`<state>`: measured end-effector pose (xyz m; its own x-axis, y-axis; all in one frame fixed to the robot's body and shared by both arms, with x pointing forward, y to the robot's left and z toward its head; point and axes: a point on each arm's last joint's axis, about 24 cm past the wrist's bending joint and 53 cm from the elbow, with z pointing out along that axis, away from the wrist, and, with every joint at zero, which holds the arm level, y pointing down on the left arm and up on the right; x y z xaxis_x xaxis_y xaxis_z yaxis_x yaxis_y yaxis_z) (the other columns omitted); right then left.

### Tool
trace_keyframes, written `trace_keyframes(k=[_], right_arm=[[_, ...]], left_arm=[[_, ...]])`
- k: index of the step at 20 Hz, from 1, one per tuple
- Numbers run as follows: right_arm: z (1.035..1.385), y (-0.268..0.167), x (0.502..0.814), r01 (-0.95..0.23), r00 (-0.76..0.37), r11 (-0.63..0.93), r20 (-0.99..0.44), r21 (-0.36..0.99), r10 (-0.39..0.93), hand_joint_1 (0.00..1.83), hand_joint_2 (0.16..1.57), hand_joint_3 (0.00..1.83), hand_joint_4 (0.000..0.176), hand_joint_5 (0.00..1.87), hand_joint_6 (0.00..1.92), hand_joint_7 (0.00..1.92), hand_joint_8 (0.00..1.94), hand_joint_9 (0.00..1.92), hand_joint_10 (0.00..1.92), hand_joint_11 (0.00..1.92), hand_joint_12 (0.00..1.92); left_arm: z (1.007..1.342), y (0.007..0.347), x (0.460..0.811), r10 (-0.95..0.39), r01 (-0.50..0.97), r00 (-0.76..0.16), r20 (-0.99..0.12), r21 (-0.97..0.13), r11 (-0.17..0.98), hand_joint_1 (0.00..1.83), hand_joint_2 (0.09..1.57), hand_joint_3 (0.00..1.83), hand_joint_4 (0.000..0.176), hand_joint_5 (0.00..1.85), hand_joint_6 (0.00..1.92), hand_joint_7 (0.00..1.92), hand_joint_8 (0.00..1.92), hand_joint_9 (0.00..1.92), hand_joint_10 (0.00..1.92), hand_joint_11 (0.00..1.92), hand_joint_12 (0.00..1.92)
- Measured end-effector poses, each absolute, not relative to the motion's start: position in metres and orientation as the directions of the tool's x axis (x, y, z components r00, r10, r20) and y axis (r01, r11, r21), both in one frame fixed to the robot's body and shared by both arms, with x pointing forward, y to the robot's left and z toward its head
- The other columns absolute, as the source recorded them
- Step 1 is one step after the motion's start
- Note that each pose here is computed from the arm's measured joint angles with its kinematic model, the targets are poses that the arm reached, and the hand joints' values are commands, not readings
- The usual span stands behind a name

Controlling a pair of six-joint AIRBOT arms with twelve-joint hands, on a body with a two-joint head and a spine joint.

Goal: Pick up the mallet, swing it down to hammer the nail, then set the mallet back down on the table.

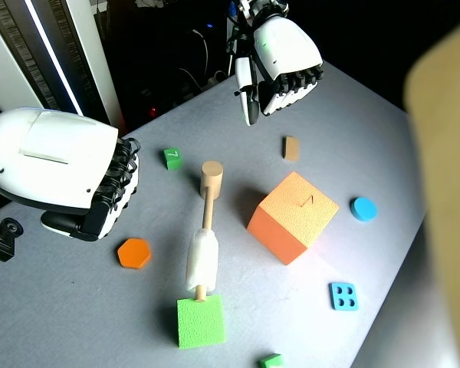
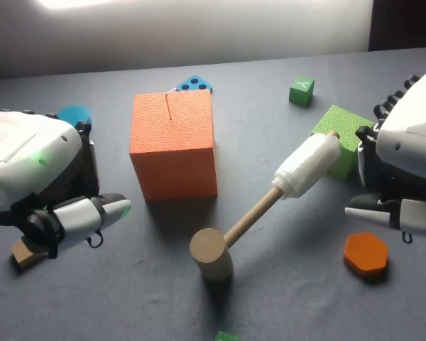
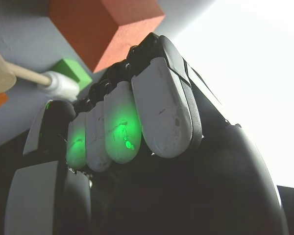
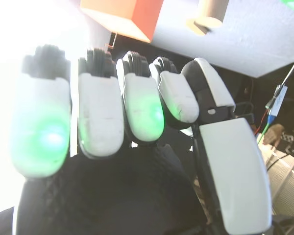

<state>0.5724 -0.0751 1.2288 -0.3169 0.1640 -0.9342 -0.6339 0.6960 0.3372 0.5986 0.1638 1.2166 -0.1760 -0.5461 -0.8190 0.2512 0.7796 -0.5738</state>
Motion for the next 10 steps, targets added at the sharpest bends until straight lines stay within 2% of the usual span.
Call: trace_keyframes(k=[1, 2, 5, 8, 10], right_arm=[[1.229, -0.075, 0.573, -0.635, -0.313, 0.697, -0.935, 0.335, 0.164, 0.04, 1.11, 0.12, 0.0, 0.09, 0.05, 0.05, 0.05, 0.02, 0.01, 0.0, 0.01], [1.229, -0.076, 0.573, -0.635, -0.31, 0.698, -0.937, 0.33, 0.161, 0.04, 1.17, 0.01, 0.0, 0.13, 0.01, 0.1, 0.01, 0.05, 0.0, 0.01, 0.03], [1.23, -0.076, 0.574, -0.636, -0.306, 0.699, -0.938, 0.328, 0.162, 0.08, 1.18, 0.0, 0.0, 0.17, 0.01, 0.13, 0.0, 0.08, 0.0, 0.0, 0.1], [1.239, -0.077, 0.576, -0.643, -0.271, 0.695, -0.945, 0.32, 0.185, 0.07, 1.18, 0.0, 0.0, 0.16, 0.0, 0.13, 0.0, 0.07, 0.0, 0.0, 0.11], [1.239, -0.079, 0.577, -0.665, -0.241, 0.693, -0.958, 0.279, 0.155, 0.08, 1.18, 0.0, 0.0, 0.15, 0.0, 0.11, 0.0, 0.06, 0.0, 0.0, 0.07]], left_arm=[[1.217, 0.164, 0.599, -0.546, 0.256, -0.176, -0.819, -0.574, 0.778, 0.0, 1.03, 0.21, 0.0, 0.04, 0.04, 0.03, 0.03, 0.0, 0.04, 0.0, 0.02], [1.216, 0.164, 0.599, -0.546, 0.256, -0.18, -0.818, -0.575, 0.777, 0.0, 1.12, 0.03, 0.0, 0.05, 0.0, 0.04, 0.0, 0.01, 0.0, 0.0, 0.0], [1.21, 0.164, 0.599, -0.549, 0.25, -0.199, -0.812, -0.583, 0.773, 0.0, 1.12, 0.01, 0.0, 0.05, 0.0, 0.05, 0.0, 0.04, 0.01, 0.0, 0.0], [1.21, 0.167, 0.6, -0.552, 0.27, -0.195, -0.811, -0.585, 0.764, 0.0, 1.13, 0.01, 0.0, 0.05, 0.0, 0.04, 0.0, 0.03, 0.0, 0.0, 0.0], [1.205, 0.166, 0.6, -0.572, 0.277, -0.225, -0.789, -0.614, 0.739, 0.0, 1.13, 0.01, 0.0, 0.07, 0.01, 0.06, 0.01, 0.05, 0.01, 0.02, 0.01]])
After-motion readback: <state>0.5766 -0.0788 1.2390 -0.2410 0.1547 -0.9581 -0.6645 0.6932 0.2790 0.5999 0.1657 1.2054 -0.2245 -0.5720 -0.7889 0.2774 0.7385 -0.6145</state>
